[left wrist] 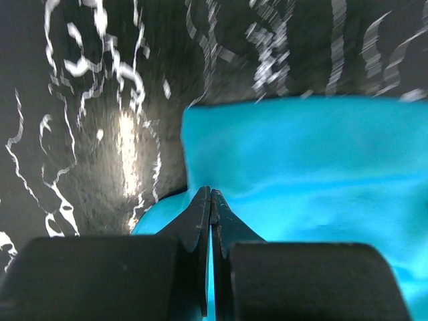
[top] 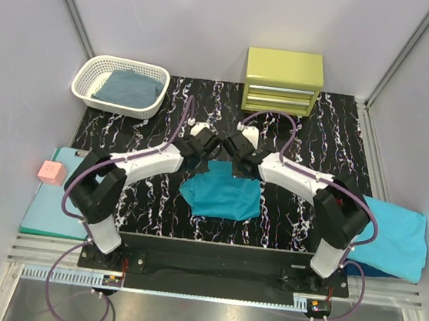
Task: Fold and stack the t-shirts
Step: Fold the tshirt
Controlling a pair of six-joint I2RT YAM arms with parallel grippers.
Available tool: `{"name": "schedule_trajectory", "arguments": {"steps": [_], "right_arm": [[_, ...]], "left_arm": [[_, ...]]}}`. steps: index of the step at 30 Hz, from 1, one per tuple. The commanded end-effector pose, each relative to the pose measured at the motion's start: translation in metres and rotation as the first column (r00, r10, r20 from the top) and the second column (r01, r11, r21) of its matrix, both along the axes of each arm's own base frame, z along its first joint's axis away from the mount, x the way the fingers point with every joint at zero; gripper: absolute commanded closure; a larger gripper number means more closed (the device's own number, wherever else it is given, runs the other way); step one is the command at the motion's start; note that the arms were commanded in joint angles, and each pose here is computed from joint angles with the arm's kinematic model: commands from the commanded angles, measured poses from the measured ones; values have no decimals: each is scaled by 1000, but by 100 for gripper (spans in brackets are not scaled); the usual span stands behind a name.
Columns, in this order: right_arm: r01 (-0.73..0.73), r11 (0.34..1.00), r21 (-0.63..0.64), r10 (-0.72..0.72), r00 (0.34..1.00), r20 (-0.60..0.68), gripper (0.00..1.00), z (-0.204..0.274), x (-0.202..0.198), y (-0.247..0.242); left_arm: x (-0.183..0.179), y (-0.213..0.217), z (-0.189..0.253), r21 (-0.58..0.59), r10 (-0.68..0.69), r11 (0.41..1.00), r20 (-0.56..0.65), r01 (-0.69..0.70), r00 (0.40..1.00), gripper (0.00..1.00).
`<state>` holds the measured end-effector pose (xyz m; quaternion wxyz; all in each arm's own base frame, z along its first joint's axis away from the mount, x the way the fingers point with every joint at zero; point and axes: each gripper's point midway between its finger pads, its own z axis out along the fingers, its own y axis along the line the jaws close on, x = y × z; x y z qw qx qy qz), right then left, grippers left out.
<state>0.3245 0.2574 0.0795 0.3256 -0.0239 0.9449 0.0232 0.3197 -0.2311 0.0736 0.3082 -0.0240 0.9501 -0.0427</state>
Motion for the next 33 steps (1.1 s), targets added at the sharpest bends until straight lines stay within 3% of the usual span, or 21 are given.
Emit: {"name": "schedule_trajectory", "arguments": {"steps": [1,7,14,18,22,24,25,28,29,30,33], "right_arm": [[-42,998,-39,42,999,-20,89,-20,-15,12],[-41,998,-57,37,997,-65,89,-38,-23,8],[-46,996,-81,38,994,-107,84,-55,-30,2],[-46,995,-89,39,996,-82,78,-47,-26,0],[1,993,-114,1,1000,18,65,-10,-14,-11],[54,996,-71,-42,986,159,53,48,-3,-19],[64,997,-52,-52,977,208,49,70,0,-22],[65,998,0,-61,936,346,33,143,4,-34],[61,998,4,-58,926,373,28,161,4,-37],[71,997,-15,-60,922,382,19,170,0,-46],[107,992,-65,-74,920,385,6,177,-7,-65]], "left_arm": [[2,-27,-5,-62,-34,997,14,35,999,100],[-3,-29,-26,-44,-45,998,-38,43,998,99],[-8,-26,-47,-13,-48,999,-83,47,995,89],[-5,-23,-40,2,-46,999,-55,46,997,72],[1,-11,-20,40,-17,999,-1,17,1000,59],[4,-1,13,45,14,999,88,-18,996,51],[4,2,46,4,27,1000,160,-28,987,37],[-4,19,104,-57,63,997,288,-48,956,16],[-6,24,115,-65,65,997,308,-47,949,6],[-12,29,121,-63,61,997,312,-43,948,1],[-29,50,132,-45,69,997,310,-57,948,1]]}}
